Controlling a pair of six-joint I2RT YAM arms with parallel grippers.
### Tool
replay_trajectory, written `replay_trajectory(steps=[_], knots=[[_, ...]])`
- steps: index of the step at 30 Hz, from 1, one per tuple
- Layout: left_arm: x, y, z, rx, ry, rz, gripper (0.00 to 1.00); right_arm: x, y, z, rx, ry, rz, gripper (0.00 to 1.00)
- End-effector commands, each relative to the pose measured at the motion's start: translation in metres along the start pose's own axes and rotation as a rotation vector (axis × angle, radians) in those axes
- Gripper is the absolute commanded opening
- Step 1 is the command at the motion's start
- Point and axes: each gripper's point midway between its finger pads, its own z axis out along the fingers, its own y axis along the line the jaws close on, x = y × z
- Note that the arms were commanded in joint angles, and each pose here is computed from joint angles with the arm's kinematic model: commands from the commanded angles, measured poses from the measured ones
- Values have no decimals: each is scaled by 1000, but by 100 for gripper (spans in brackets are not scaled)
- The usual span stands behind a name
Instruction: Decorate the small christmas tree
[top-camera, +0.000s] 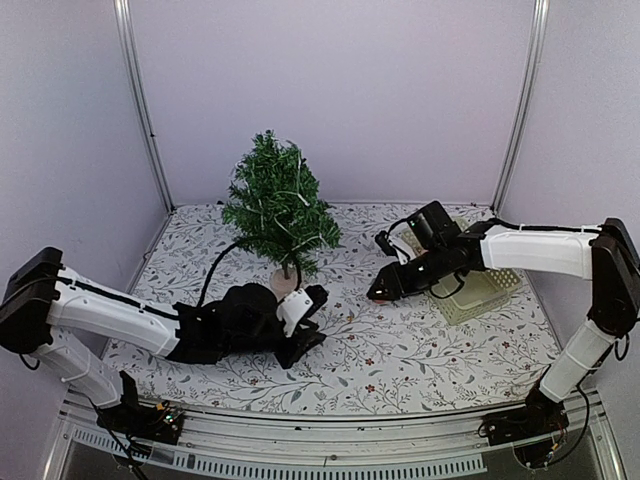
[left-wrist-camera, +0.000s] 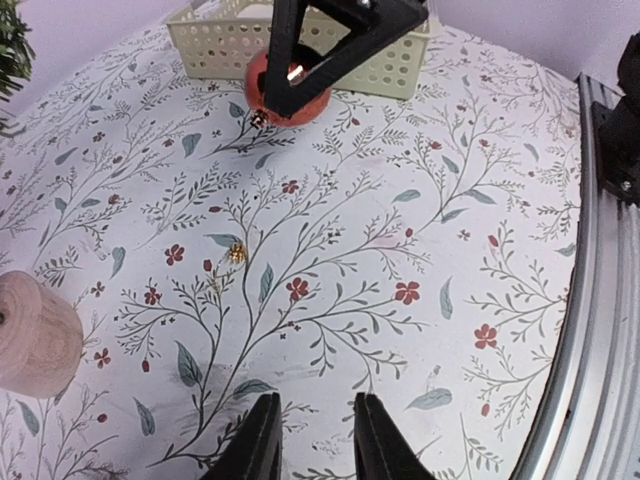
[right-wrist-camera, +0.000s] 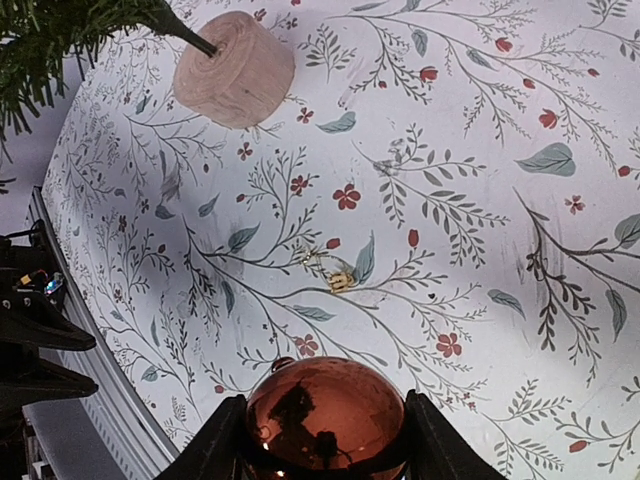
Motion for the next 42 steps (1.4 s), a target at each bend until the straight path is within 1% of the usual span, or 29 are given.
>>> replay_trajectory(steps=[1,9,15,21,25,30,37,42], knots=[[-17,-7,5,16,-62,-19,27,5,-10,17,23,29,-49,33],[-9,0,-4,-13,-68,-54,27,-8,-23,47,57,45,-92,33],[-10,5,-9,-34,-79,-36,28,-23,-18,68,41,34,-121,32],[-7,7,-9,-44,-86,-28,28,-19,-13,92,23,77,-150,32],[-5,8,-9,-48,-82,-20,28,-3,-11,105,4,127,-154,31],[-2,8,-12,-50,-76,-1,28,21,0,106,-44,180,-163,31],[9,3,-13,-15,-45,58,28,61,43,94,-215,261,-194,30],[15,-5,-10,29,-23,116,28,82,61,81,-326,314,-185,29]])
